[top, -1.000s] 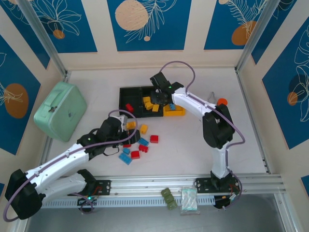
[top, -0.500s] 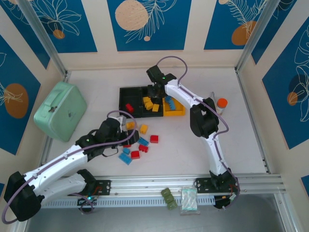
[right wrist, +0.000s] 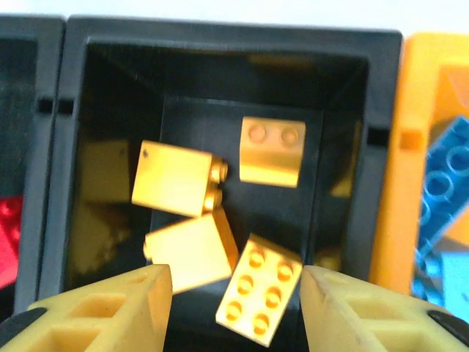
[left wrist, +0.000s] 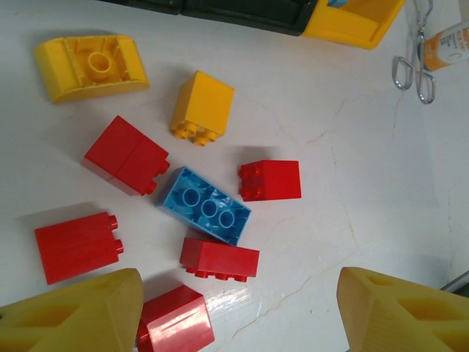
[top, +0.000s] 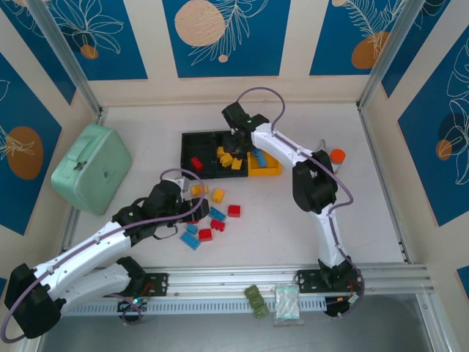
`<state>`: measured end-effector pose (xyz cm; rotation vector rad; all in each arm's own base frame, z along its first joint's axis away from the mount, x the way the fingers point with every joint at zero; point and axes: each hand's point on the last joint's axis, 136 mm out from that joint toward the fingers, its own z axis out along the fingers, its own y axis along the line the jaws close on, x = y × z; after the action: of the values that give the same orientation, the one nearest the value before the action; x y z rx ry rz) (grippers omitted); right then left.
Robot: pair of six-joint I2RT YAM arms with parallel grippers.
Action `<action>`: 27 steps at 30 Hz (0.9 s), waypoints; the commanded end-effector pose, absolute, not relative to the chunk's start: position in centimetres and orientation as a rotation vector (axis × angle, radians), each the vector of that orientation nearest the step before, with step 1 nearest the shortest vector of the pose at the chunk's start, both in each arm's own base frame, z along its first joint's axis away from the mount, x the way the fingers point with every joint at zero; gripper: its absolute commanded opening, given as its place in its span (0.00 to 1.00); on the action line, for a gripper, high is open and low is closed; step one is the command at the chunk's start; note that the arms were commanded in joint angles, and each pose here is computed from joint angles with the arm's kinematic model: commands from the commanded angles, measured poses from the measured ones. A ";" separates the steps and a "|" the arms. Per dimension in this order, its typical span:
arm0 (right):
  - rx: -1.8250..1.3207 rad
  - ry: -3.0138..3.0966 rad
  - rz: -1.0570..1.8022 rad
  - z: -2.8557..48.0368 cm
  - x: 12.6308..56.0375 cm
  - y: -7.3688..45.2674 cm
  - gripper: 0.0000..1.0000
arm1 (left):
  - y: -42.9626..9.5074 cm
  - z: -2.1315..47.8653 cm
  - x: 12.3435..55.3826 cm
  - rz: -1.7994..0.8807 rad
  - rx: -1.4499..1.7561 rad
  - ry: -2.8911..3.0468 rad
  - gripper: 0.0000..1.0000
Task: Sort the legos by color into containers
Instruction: Place the lego in the container, then pick up the lego from the middle-left of the table.
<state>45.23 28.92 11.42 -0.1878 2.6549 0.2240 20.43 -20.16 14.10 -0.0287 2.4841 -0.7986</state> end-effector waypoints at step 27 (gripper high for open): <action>-0.069 2.683 0.645 11.8 22.2 19.9 0.55 | -20.4 9.1 15.0 -0.549 0.028 2.807 0.64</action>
<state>23.37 19.56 11.50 -0.1015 2.6819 0.5675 15.48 -20.53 9.37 0.0844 2.7802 -0.5956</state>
